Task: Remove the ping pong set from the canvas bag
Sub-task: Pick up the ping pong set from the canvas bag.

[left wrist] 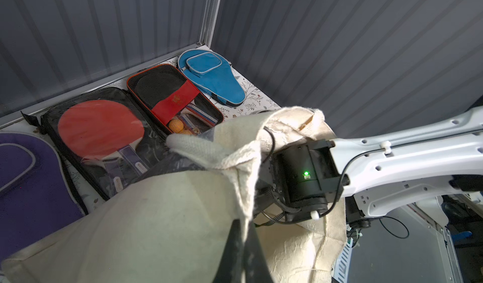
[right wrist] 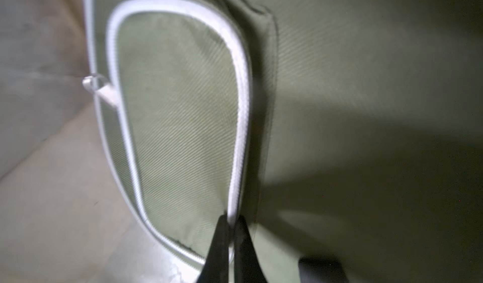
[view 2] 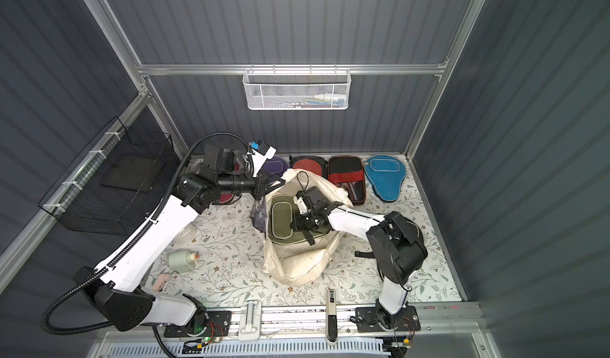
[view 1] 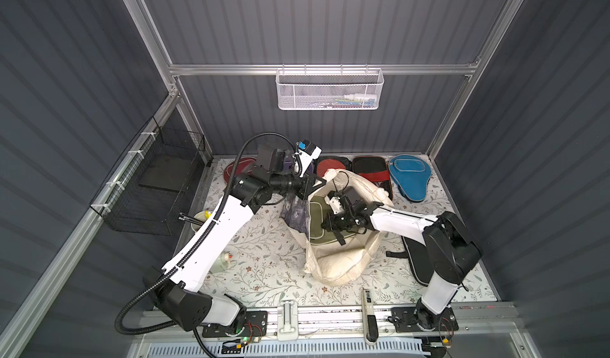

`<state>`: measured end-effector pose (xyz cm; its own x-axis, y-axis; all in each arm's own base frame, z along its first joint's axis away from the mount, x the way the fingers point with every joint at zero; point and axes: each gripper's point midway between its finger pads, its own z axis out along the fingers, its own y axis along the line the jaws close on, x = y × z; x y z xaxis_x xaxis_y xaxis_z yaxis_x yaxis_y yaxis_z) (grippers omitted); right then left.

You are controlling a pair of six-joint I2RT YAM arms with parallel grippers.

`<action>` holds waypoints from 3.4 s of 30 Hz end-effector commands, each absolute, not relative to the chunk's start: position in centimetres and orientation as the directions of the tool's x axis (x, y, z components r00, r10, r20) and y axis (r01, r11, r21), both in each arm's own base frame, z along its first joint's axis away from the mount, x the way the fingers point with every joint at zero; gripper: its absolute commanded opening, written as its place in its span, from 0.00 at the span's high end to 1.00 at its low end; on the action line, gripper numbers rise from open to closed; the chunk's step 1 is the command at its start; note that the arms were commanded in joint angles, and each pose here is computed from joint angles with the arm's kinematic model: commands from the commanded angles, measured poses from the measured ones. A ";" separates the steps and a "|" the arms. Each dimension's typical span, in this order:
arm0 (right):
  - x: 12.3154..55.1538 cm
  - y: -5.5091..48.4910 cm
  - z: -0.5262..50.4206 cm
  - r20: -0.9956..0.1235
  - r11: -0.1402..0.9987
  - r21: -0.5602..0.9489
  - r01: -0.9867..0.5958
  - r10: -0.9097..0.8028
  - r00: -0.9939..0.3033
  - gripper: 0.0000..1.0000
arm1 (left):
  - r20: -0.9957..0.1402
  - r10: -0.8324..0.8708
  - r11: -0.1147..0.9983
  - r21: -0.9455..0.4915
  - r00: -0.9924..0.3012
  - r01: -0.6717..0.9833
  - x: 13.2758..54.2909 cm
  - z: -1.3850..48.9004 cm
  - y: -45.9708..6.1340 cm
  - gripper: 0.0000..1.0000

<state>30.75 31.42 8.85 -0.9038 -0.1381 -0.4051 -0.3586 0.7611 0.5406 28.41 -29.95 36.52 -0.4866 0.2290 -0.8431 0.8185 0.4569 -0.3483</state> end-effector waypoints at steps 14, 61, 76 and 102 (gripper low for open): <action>27.0 25.8 19.5 -0.605 0.640 0.530 -0.557 -0.175 -0.777 1.00 | -0.795 0.225 0.506 -0.398 -0.563 0.765 29.7 34.6 -29.3 1.00; 33.8 25.8 35.8 -0.844 0.456 0.492 -0.741 0.041 -0.535 1.00 | -0.844 0.091 0.373 -0.463 -0.529 0.804 31.7 40.0 -27.1 0.03; 33.8 26.8 35.5 -0.851 0.442 0.479 -0.759 0.021 -0.525 1.00 | -0.808 0.125 0.487 -0.455 -0.575 0.746 35.0 35.9 -27.6 1.00; 33.4 21.6 34.6 -0.881 0.496 0.361 -0.789 -0.095 -0.463 0.03 | -0.917 0.305 0.196 -0.204 -0.257 0.959 30.8 40.4 -26.0 1.00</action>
